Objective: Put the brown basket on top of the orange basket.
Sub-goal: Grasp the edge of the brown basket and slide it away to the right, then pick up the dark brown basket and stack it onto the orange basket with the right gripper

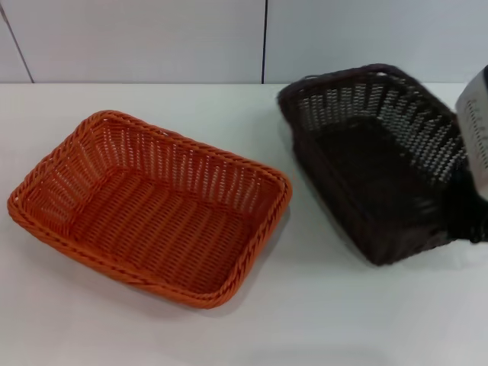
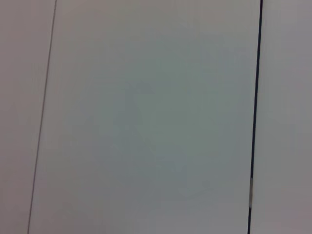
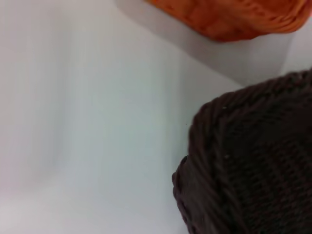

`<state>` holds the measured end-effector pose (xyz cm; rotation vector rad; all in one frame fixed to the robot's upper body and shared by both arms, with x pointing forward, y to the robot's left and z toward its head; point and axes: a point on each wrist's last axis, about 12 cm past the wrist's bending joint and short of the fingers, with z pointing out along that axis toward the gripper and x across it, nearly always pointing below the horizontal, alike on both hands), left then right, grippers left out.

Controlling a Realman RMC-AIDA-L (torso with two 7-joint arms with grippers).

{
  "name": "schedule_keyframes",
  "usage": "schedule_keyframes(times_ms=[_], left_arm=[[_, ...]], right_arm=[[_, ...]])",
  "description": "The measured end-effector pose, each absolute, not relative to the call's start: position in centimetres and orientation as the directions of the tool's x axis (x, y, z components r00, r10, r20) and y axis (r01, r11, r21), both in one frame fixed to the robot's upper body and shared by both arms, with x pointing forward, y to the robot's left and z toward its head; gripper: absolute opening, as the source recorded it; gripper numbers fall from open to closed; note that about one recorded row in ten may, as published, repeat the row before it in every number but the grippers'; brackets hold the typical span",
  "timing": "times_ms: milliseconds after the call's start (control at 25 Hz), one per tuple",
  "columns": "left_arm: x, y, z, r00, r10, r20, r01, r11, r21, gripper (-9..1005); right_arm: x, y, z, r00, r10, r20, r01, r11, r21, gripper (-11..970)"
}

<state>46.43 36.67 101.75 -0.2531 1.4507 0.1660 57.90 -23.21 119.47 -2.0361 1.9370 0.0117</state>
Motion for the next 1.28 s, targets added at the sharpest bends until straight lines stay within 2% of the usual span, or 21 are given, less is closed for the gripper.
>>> schedule_keyframes(times_ms=[600, 880, 1000, 1280], left_arm=[[46.1, 37.0, 102.0, 0.148, -0.036, -0.988, -0.28, 0.957, -0.077, 801], [46.1, 37.2, 102.1, 0.149, -0.037, -0.988, -0.289, 0.954, -0.08, 801], [46.3, 37.1, 102.0, 0.145, -0.037, -0.989, -0.286, 0.955, -0.078, 801], [46.2, 37.2, 102.0, 0.147, -0.039, -0.988, -0.296, 0.952, -0.082, 801]], right_arm=[[56.0, -21.4, 127.3, 0.177, -0.972, -0.156, -0.873, -0.082, -0.481, 146], [55.9, -18.0, 128.2, 0.336, -0.934, -0.12, -0.796, -0.214, -0.566, 145], [55.4, -16.1, 128.7, 0.474, -0.875, -0.098, -0.723, -0.324, -0.61, 145], [54.7, -13.3, 129.3, 0.635, -0.769, -0.074, -0.629, -0.461, -0.626, 145]])
